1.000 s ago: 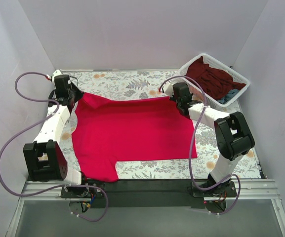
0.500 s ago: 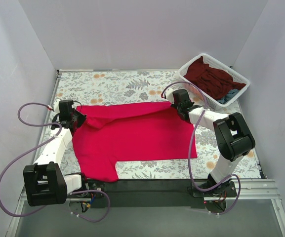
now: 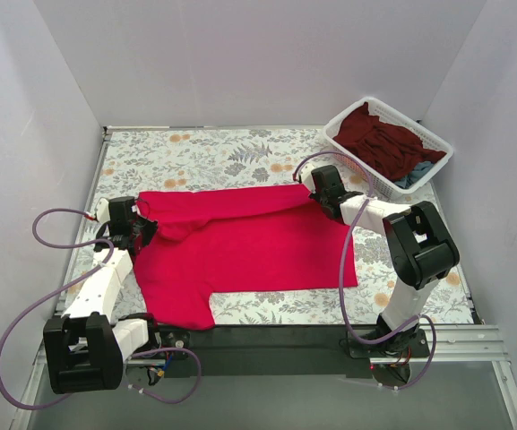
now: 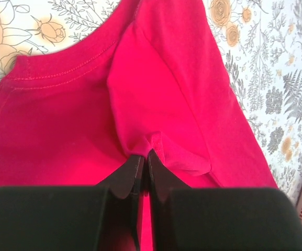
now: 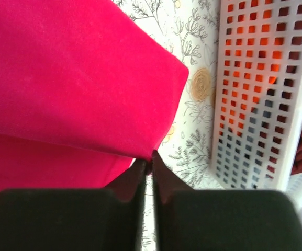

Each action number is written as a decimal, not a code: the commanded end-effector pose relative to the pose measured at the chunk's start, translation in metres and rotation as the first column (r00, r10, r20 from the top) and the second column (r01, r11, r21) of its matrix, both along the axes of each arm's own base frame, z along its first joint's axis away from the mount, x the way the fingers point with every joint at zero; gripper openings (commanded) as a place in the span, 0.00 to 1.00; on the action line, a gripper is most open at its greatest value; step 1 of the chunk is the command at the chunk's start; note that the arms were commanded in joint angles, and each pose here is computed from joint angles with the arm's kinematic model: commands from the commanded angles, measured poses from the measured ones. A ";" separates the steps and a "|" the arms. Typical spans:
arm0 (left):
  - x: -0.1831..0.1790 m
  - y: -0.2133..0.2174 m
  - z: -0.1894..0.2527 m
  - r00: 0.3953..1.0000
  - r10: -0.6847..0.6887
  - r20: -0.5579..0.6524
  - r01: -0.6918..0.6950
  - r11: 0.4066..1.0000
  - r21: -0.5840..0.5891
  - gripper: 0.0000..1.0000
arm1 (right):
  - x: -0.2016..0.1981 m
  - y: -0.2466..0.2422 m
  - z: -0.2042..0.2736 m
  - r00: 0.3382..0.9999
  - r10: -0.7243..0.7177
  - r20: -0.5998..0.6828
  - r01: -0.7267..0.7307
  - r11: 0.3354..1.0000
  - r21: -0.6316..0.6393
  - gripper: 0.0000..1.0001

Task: Fold and stack the t-shirts
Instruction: Fold the tshirt

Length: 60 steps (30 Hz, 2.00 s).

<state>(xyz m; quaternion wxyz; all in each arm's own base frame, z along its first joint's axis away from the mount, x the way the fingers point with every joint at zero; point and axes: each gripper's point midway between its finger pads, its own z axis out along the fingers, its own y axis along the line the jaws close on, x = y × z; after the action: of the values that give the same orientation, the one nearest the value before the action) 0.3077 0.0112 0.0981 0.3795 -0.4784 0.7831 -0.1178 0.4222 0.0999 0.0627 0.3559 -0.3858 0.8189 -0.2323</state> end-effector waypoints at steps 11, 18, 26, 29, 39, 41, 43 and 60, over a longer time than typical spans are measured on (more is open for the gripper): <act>0.012 0.027 0.089 0.989 -0.065 0.135 0.029 0.967 0.252 0.73 | -0.028 0.029 0.081 0.998 -0.039 0.056 0.018 0.941 0.337 0.69; 0.047 0.003 0.084 0.958 -0.264 0.113 0.230 0.941 0.250 0.68 | -0.023 0.033 0.084 0.989 -0.144 -0.026 0.134 0.821 0.556 0.58; 0.103 0.006 0.037 0.953 -0.302 0.011 0.290 0.925 0.245 0.51 | 0.012 0.027 0.031 0.939 -0.239 -0.247 0.344 0.639 0.688 0.35; 0.124 0.022 0.014 0.968 -0.246 -0.058 0.252 0.927 0.277 0.45 | 0.031 0.032 0.026 0.924 -0.264 -0.278 0.382 0.576 0.723 0.33; 0.158 0.045 -0.063 0.959 -0.173 -0.225 0.234 0.930 0.283 0.36 | 0.083 0.035 -0.003 0.899 -0.320 -0.298 0.431 0.536 0.726 0.33; 0.158 0.047 -0.073 0.954 -0.161 -0.252 0.230 0.933 0.276 0.35 | 0.083 0.030 -0.020 0.888 -0.327 -0.322 0.455 0.537 0.711 0.33; 0.162 0.056 -0.082 0.953 -0.134 -0.273 0.214 0.933 0.289 0.35 | 0.085 0.021 -0.031 0.878 -0.341 -0.335 0.475 0.532 0.701 0.33; 0.227 0.066 -0.030 0.949 -0.237 -0.207 0.296 0.893 0.340 0.64 | 0.128 0.038 0.009 0.934 -0.235 -0.270 0.355 0.509 0.784 0.39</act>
<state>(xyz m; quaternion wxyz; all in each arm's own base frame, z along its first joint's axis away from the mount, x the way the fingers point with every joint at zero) 0.5344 0.0740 0.0323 0.3689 -0.3216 0.8720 0.0115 0.5377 0.1388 0.0336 0.3674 -0.0358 0.9194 0.1357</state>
